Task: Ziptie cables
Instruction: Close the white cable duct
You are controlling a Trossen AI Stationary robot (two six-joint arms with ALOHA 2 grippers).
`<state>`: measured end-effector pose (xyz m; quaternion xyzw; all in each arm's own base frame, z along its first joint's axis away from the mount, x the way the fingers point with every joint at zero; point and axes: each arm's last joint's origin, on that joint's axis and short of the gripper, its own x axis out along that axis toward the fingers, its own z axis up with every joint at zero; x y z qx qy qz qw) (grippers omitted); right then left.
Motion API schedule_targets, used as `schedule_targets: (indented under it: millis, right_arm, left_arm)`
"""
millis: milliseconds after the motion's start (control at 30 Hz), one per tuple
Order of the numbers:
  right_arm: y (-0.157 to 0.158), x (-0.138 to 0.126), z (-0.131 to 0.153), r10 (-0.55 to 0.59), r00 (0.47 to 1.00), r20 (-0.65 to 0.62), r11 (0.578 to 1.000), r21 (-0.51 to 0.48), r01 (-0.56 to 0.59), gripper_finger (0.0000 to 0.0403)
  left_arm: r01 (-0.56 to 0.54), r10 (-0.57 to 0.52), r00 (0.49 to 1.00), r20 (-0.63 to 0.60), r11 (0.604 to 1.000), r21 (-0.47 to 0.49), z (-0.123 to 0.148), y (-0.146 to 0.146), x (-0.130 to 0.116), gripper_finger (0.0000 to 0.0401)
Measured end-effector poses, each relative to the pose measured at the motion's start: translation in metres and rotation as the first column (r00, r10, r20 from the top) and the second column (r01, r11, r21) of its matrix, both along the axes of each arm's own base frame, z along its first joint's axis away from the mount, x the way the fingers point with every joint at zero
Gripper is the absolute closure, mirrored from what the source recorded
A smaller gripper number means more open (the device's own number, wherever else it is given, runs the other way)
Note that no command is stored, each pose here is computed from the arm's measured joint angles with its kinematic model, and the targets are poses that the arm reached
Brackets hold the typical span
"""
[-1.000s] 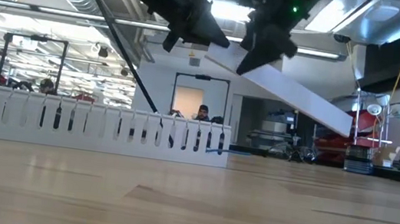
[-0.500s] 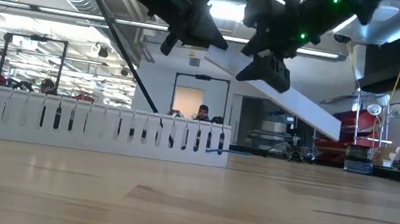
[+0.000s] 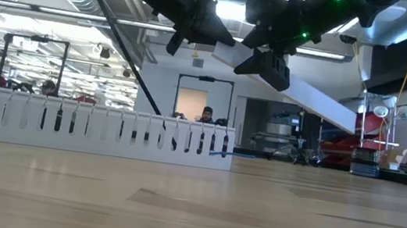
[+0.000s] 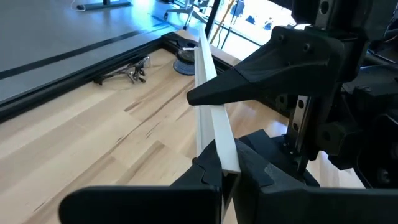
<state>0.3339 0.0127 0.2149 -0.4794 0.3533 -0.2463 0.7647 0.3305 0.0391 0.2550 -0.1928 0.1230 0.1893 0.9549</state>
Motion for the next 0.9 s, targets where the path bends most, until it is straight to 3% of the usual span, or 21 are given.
schedule_targets:
  millis: [400, 633, 900]
  right_arm:
    - [-0.0002, -0.0001, -0.0001, 0.004, 1.000, -0.031, 1.000, -0.029, -0.005, 0.0166]
    - [-0.0012, -0.0007, -0.0005, -0.012, 0.999, -0.036, 0.999, -0.036, 0.011, 0.0166]
    - [-0.0008, -0.0017, -0.0030, 0.000, 0.999, -0.049, 1.000, -0.013, 0.000, 0.0166]
  left_arm:
    - [0.015, -0.015, 1.000, -0.015, 0.999, 0.034, -0.0002, -0.0015, 0.0001, 0.0382]
    - [0.032, -0.030, 0.999, -0.029, 0.997, 0.072, -0.0002, -0.0024, 0.0001, 0.0339]
    - [0.047, -0.041, 0.997, -0.062, 0.994, 0.099, -0.0020, -0.0025, -0.0007, 0.0250]
